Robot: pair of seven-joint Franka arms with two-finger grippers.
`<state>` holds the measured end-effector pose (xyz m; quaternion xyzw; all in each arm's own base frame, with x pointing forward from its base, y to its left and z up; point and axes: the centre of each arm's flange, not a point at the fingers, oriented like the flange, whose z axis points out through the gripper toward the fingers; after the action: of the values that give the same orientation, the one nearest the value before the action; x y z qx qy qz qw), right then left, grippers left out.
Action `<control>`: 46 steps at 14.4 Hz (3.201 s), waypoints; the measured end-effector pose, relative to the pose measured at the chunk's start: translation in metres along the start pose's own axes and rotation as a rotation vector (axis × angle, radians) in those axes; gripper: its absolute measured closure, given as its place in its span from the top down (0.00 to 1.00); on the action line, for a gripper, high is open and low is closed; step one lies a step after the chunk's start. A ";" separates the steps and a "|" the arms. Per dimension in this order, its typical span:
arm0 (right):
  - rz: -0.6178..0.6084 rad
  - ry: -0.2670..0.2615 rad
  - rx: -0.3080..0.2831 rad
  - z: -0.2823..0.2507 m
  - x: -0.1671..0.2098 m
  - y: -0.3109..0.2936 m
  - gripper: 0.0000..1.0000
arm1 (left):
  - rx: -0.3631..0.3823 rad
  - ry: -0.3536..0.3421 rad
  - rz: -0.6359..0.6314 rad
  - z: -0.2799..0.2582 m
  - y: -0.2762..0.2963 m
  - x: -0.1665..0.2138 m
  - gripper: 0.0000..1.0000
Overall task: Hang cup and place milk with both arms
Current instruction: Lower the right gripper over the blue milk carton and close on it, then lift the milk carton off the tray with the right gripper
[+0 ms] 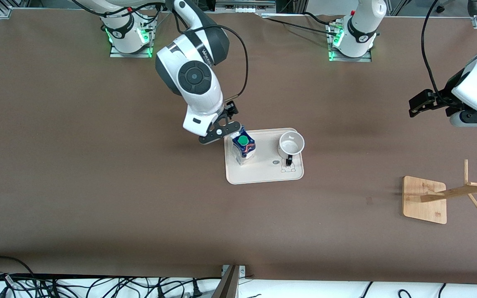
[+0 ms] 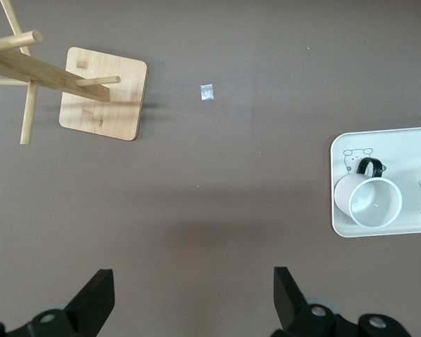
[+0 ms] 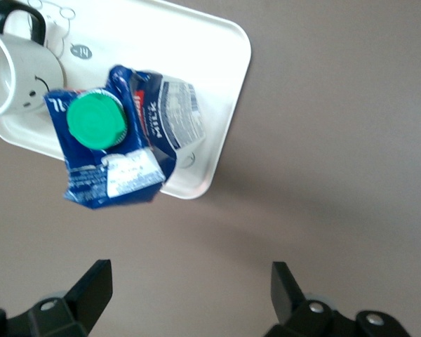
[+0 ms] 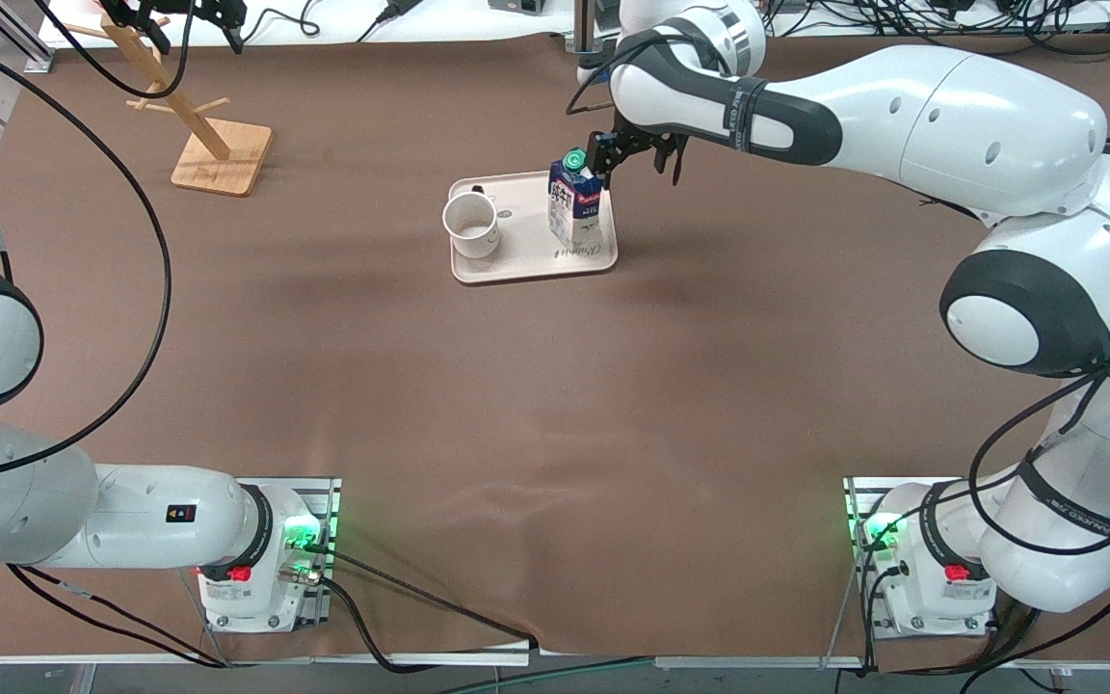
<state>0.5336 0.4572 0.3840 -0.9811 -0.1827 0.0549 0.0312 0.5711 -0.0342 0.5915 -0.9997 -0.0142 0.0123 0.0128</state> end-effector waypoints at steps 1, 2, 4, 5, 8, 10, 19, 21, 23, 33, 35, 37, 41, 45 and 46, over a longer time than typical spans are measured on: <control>0.008 0.009 0.003 0.002 0.001 -0.003 1.00 | 0.000 0.000 0.000 0.000 0.000 0.000 1.00; 0.012 0.017 0.005 0.004 0.002 -0.006 1.00 | 0.000 0.000 0.000 0.000 0.000 0.000 1.00; 0.019 0.032 0.010 0.004 0.003 -0.009 1.00 | 0.000 0.000 0.000 0.000 0.000 0.000 1.00; 0.021 0.043 0.014 0.003 0.004 -0.010 1.00 | 0.000 0.000 0.000 0.000 0.000 0.000 1.00; 0.033 0.064 0.022 0.000 0.004 -0.015 1.00 | 0.000 0.000 0.000 0.000 0.000 0.000 1.00; 0.040 0.069 0.024 0.000 0.001 -0.027 1.00 | 0.000 0.000 0.000 0.000 0.000 0.000 1.00; 0.036 0.151 0.053 0.016 0.011 -0.043 1.00 | 0.000 0.000 0.000 0.000 0.000 0.000 1.00; 0.041 0.161 0.054 0.024 0.016 -0.041 1.00 | 0.000 0.000 0.000 0.000 0.000 0.000 1.00; 0.044 0.164 0.053 0.032 0.019 -0.039 1.00 | 0.000 0.000 0.000 0.000 0.000 0.000 1.00; 0.033 0.166 0.040 0.037 0.032 -0.008 1.00 | 0.000 0.000 0.000 0.000 0.000 0.000 1.00; 0.034 0.163 0.039 0.039 0.032 -0.008 1.00 | 0.000 0.000 0.000 0.000 0.000 0.000 1.00; 0.032 0.161 0.039 0.040 0.032 -0.009 1.00 | 0.000 0.000 0.000 0.000 0.000 0.000 1.00; 0.009 0.154 0.043 0.045 0.026 -0.025 1.00 | 0.000 0.000 0.000 0.000 0.000 0.000 1.00; -0.033 0.182 0.057 0.057 0.021 -0.054 0.71 | 0.000 0.000 0.000 0.000 0.000 0.000 1.00; -0.046 0.184 0.059 0.059 0.017 -0.063 0.69 | 0.000 0.000 0.000 0.000 0.000 0.000 1.00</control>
<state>0.5201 0.5248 0.3288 -0.9762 -0.2001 -0.0308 0.0778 0.5710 -0.0344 0.5915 -0.9997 -0.0140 0.0123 0.0128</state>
